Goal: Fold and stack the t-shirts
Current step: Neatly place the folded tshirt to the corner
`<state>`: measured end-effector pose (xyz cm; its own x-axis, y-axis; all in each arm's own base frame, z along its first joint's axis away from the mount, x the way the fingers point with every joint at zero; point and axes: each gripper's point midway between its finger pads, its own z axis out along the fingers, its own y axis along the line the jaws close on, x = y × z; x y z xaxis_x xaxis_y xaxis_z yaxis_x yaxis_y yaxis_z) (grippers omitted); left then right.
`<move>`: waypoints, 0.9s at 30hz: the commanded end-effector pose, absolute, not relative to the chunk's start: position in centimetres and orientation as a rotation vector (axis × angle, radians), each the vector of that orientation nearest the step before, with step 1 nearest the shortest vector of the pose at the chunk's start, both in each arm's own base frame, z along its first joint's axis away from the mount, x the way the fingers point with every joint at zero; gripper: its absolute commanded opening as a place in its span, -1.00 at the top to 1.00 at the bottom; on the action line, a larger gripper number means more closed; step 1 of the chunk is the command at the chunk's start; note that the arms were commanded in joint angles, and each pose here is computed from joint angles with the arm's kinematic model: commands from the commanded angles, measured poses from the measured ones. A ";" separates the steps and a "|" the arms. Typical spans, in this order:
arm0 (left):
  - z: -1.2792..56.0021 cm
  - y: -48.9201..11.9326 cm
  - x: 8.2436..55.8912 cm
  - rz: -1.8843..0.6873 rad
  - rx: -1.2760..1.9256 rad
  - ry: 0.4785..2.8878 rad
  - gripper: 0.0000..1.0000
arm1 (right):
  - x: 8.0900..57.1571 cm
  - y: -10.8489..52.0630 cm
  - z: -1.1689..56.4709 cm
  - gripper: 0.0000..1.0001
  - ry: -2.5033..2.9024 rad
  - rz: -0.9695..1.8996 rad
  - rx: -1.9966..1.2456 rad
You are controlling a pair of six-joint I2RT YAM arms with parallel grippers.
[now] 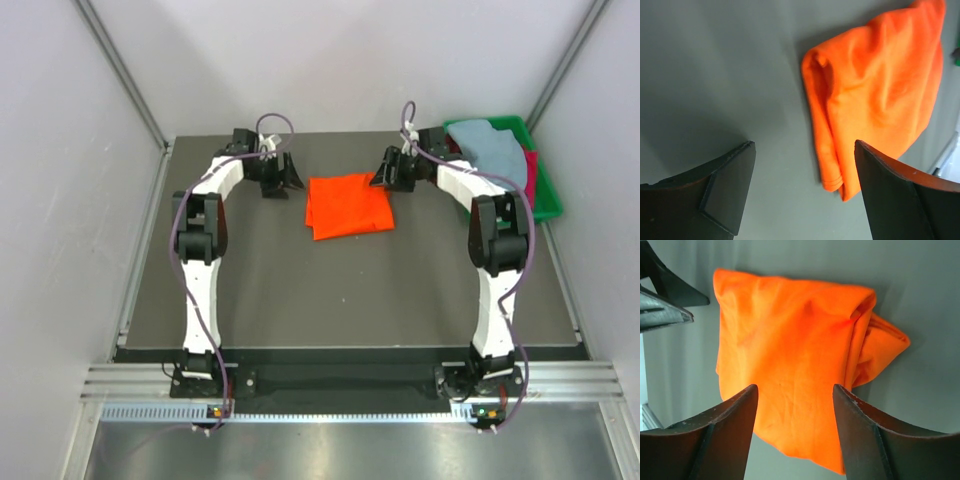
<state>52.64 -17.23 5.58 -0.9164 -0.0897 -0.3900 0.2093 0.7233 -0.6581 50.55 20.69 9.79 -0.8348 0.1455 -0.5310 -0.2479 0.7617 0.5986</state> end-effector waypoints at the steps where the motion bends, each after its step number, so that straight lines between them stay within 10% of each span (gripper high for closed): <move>1: 3.3 -18.9 51.7 -1.146 0.084 2.552 -0.69 | 50.2 21.5 9.4 -0.23 2.395 0.925 -0.119; 14: 0.7 -26.1 48.4 -1.311 0.181 2.611 -0.52 | 48.9 21.2 6.7 -0.17 2.467 0.898 -0.101; 19: 1.0 -27.2 47.6 -1.313 0.220 2.612 0.16 | 48.6 21.8 7.0 -0.17 2.457 0.907 -0.117; 21: 1.3 -26.9 47.7 -1.280 0.221 2.617 0.96 | 48.6 21.8 7.2 -0.17 2.451 0.906 -0.121; 27: 5.3 -22.1 48.8 -1.033 0.221 2.605 1.00 | 48.5 21.3 9.5 -0.16 2.407 0.881 -0.151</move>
